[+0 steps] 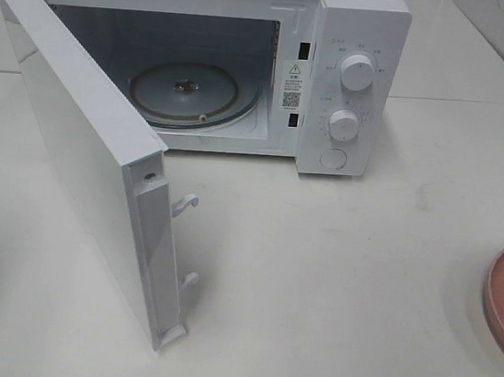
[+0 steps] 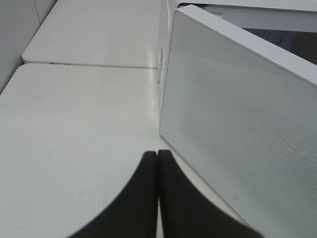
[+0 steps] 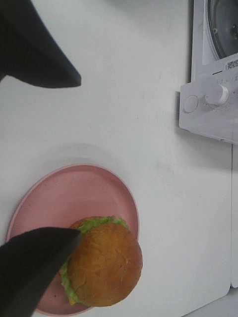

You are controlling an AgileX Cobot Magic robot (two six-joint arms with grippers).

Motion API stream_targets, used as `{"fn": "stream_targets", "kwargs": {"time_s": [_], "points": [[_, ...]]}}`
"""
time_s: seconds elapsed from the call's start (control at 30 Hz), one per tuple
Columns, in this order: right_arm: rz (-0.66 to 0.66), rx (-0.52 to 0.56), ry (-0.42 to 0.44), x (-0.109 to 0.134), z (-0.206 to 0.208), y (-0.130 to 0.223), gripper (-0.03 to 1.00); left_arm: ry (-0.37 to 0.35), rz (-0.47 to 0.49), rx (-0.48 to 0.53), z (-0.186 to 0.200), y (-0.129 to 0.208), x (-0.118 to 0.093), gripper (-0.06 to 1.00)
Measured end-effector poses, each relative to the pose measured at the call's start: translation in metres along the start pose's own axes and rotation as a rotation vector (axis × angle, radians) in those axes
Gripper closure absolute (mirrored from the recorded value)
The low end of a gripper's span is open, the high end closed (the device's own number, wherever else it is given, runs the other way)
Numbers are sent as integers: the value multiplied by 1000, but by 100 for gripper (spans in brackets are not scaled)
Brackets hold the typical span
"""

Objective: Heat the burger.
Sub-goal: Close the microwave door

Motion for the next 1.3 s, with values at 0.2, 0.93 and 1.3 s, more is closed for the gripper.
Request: {"fn": "stream_targets", "kwargs": {"time_s": [0.2,0.93,1.3], "points": [[0,0,0,0,0,0,22,-51,-13,-59,-9,10,6,94],[0,0,0,0,0,0,22,-100,-82,-120,-68,13,13,94],[0,0,0,0,0,0,22,91,-82,-171,-107,18,-28,94]]}}
Point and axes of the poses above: a point on each arm's last joint axis where the gripper is mounted, z pointing back along that axis away from the gripper, x along the wrist's bending axis when the last joint is at zero, y = z × x, the point moved 9 cm from there along -z, pointing out along that axis toward the gripper, and after that the axes turned 15 degrees about -z, right-handed, at the moved point
